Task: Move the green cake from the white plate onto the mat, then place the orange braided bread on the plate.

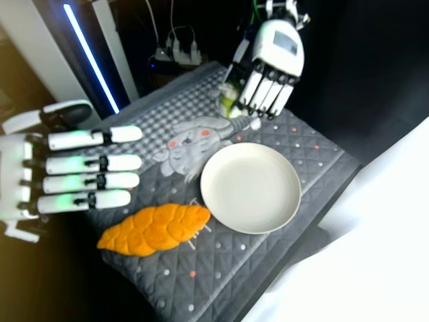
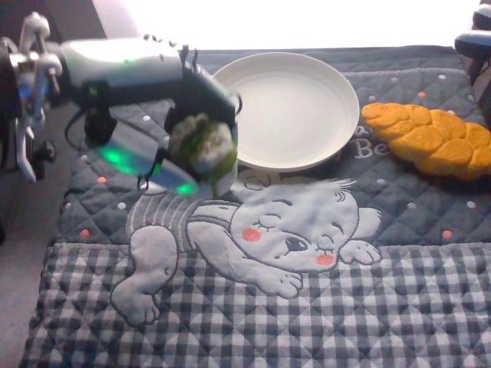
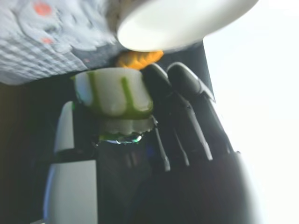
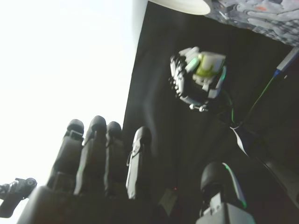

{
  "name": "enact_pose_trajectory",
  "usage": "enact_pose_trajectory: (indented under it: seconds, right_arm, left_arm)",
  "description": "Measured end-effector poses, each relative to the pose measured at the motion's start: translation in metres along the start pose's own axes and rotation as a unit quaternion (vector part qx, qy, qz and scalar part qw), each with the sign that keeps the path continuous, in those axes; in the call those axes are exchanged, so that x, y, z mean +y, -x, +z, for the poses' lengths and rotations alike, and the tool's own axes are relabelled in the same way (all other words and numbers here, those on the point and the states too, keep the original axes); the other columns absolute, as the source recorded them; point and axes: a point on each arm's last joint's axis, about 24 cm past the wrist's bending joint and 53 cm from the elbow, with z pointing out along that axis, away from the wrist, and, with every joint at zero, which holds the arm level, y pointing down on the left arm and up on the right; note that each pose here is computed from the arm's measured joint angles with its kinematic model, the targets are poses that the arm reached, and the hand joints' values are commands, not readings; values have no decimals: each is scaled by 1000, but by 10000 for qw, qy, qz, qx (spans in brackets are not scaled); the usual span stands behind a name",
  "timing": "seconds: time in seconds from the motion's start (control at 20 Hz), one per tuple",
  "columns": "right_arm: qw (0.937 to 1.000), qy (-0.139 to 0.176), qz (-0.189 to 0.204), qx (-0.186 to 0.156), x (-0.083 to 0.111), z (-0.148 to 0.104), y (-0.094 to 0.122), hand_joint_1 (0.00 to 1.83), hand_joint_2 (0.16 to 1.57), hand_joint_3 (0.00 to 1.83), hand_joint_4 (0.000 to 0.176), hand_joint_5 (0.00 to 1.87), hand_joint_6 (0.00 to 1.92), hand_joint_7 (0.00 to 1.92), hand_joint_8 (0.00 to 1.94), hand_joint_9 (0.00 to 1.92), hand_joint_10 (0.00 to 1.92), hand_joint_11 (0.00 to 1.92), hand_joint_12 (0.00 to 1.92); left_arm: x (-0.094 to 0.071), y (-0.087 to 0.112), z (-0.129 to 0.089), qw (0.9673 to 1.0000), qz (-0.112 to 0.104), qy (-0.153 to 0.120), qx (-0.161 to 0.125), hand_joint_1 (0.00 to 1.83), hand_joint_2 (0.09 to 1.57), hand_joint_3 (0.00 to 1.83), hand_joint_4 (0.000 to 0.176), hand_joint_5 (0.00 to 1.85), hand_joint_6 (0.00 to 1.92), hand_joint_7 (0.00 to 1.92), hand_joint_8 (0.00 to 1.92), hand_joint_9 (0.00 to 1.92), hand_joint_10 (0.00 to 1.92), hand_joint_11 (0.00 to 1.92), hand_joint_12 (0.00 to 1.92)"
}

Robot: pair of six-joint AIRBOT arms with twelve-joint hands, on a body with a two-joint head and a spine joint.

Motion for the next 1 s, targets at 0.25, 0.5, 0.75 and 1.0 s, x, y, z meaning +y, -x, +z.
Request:
enact_pose_trajectory:
  seconds: [0.25, 0.5, 0.75, 1.0]
  right_arm:
    - [10000, 6, 10, -5, 0, 0, 0, 164, 1013, 0, 159, 294, 1, 101, 0, 81, 0, 0, 0]
    - [10000, 14, 19, -18, 0, 1, 0, 116, 1025, 0, 171, 280, 2, 95, 0, 73, 3, 0, 0]
    - [10000, 9, 40, -19, -1, 1, -2, 208, 995, 0, 153, 299, 6, 146, 14, 100, 10, 0, 0]
    - [10000, 15, 42, -37, 0, 1, -1, 314, 999, 0, 150, 326, 10, 124, 1, 68, 0, 0, 0]
  left_arm:
    - [15, -21, 3, 9995, -125, 243, 173, 1240, 1088, 1, 0, 1121, 667, 973, 1087, 797, 932, 604, 1358]
    - [31, -42, 2, 9978, -362, 422, 364, 1227, 1109, 3, 0, 1057, 800, 932, 1125, 724, 987, 562, 1432]
    - [39, -57, -3, 9960, -490, 530, 518, 925, 872, 0, 0, 600, 335, 649, 274, 554, 647, 396, 1238]
    - [40, -61, -4, 9955, -553, 539, 553, 715, 673, 0, 138, 4, 1, 58, 11, 129, 14, 0, 706]
